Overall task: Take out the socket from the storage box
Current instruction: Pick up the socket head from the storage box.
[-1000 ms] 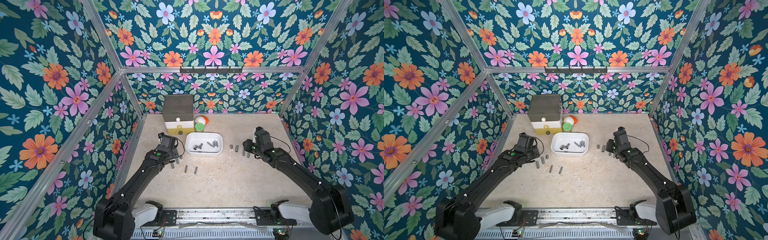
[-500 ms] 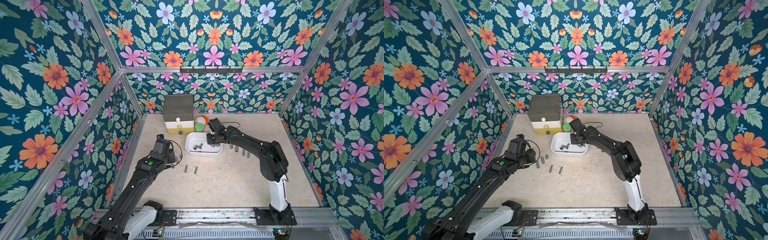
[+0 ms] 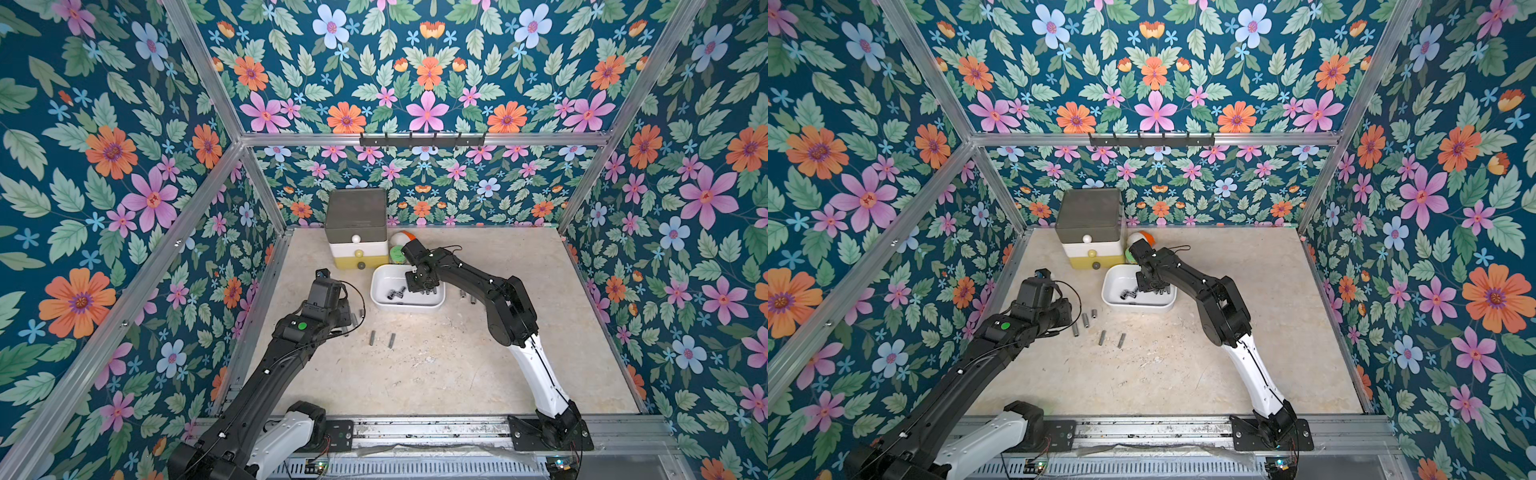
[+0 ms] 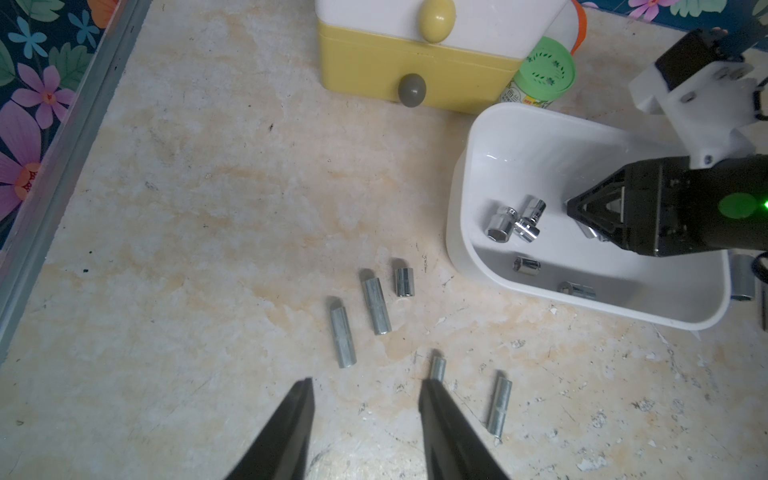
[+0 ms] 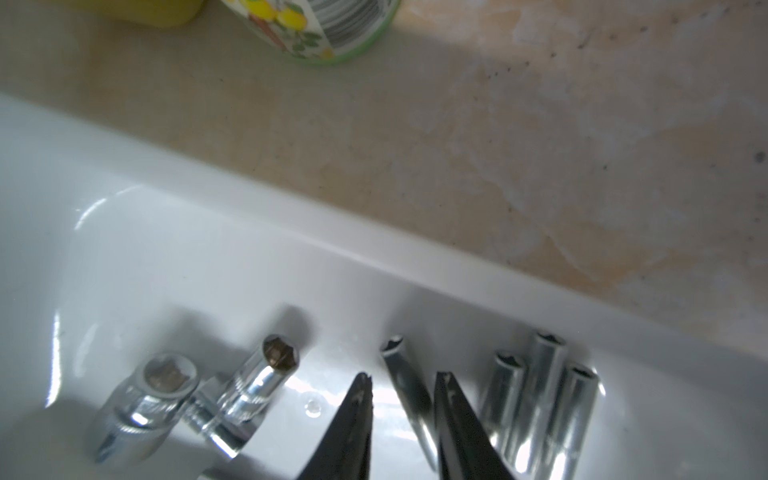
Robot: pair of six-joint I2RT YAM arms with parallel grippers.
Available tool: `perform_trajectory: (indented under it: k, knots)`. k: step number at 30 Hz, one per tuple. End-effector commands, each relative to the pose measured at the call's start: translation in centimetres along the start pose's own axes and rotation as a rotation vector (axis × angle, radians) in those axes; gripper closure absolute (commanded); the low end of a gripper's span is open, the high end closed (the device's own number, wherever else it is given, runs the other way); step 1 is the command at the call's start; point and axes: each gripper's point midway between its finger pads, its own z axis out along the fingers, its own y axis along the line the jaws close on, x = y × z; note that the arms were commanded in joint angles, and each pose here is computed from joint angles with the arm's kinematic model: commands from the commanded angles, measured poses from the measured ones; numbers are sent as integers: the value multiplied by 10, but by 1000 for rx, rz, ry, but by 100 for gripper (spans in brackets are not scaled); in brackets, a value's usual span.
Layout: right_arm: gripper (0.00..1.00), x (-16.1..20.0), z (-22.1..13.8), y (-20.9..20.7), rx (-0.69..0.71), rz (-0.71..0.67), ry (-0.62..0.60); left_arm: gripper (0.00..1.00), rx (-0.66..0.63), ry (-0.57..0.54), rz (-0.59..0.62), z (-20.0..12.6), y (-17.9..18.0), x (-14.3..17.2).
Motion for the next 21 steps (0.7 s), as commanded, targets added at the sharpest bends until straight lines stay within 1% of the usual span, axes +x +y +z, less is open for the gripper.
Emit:
perform_trajectory:
  k: [1, 5, 8, 11, 13, 17, 21]
  knots:
    - [70, 10, 5, -7, 39, -12, 34, 52, -10, -11, 10, 0, 1, -3]
    - [71, 18, 17, -9, 46, -12, 51, 52, -9, -14, 9, 0, 1, -3]
    - [77, 22, 24, -11, 61, -12, 65, 52, -9, -12, 9, 0, 1, -3]
    - [83, 18, 21, -9, 56, 6, 57, 52, -13, -9, 9, 0, 2, -2]
    - [87, 11, 13, -6, 41, 25, 44, 52, -13, -9, 8, 1, 2, -2]
    - [92, -10, -14, 8, -30, 84, -8, 51, -17, -11, 9, 0, 3, -2]
    - [94, -25, -47, 22, -113, 171, -40, 52, -22, -11, 8, 0, 4, -2]
